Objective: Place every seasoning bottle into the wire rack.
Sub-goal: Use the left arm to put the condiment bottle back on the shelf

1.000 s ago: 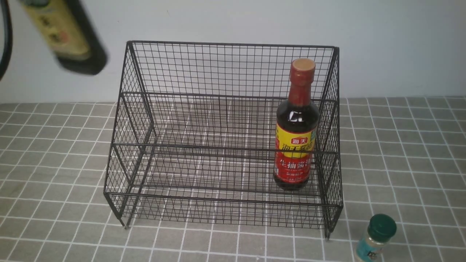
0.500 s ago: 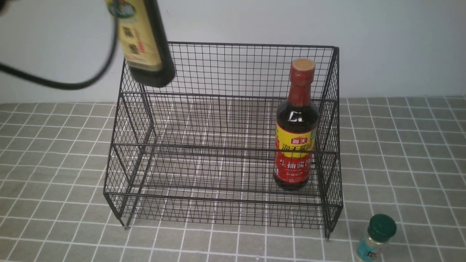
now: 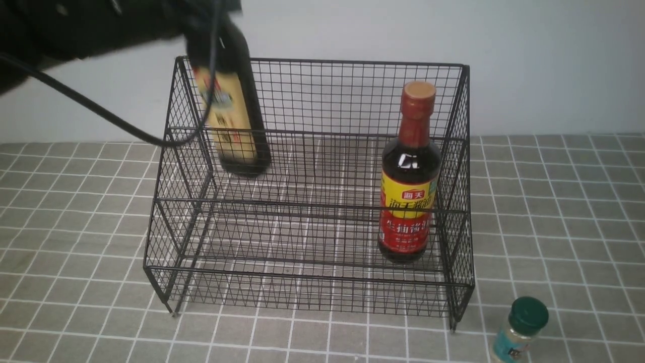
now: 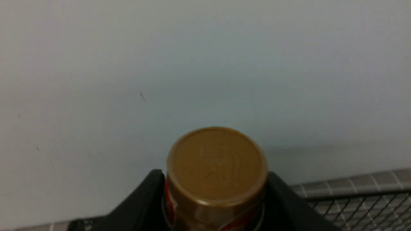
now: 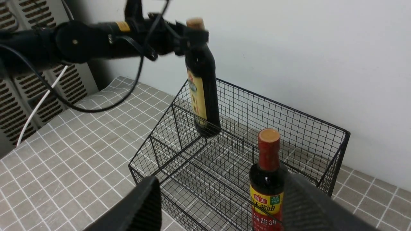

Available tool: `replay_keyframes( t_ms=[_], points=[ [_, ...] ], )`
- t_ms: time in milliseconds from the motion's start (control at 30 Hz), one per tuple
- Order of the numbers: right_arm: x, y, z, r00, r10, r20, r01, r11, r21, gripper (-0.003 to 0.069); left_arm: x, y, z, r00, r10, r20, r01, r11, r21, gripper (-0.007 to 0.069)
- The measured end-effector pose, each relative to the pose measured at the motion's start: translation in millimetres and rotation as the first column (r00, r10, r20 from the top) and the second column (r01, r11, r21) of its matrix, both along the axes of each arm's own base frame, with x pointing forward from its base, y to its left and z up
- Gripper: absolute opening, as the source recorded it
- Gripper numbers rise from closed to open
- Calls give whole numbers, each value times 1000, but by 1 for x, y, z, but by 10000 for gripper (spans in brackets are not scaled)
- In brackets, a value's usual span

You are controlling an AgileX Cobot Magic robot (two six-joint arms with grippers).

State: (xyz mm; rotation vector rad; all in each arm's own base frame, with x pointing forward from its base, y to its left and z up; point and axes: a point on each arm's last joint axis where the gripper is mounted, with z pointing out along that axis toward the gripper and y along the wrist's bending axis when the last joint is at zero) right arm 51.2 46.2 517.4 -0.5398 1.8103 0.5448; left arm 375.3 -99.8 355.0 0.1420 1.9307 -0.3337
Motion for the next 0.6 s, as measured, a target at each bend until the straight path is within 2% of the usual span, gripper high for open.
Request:
replay_keyframes(
  t_ms=[100, 600],
  points=[
    [0, 0, -1, 1000, 2, -9, -2, 1000, -6, 463, 5, -3, -19, 996, -23, -90, 26, 999, 32, 322],
    [-1, 0, -3, 999, 0, -37, 0, 1000, -7, 463, 7, -3, -22, 995, -25, -95, 30, 998, 46, 322]
  ],
)
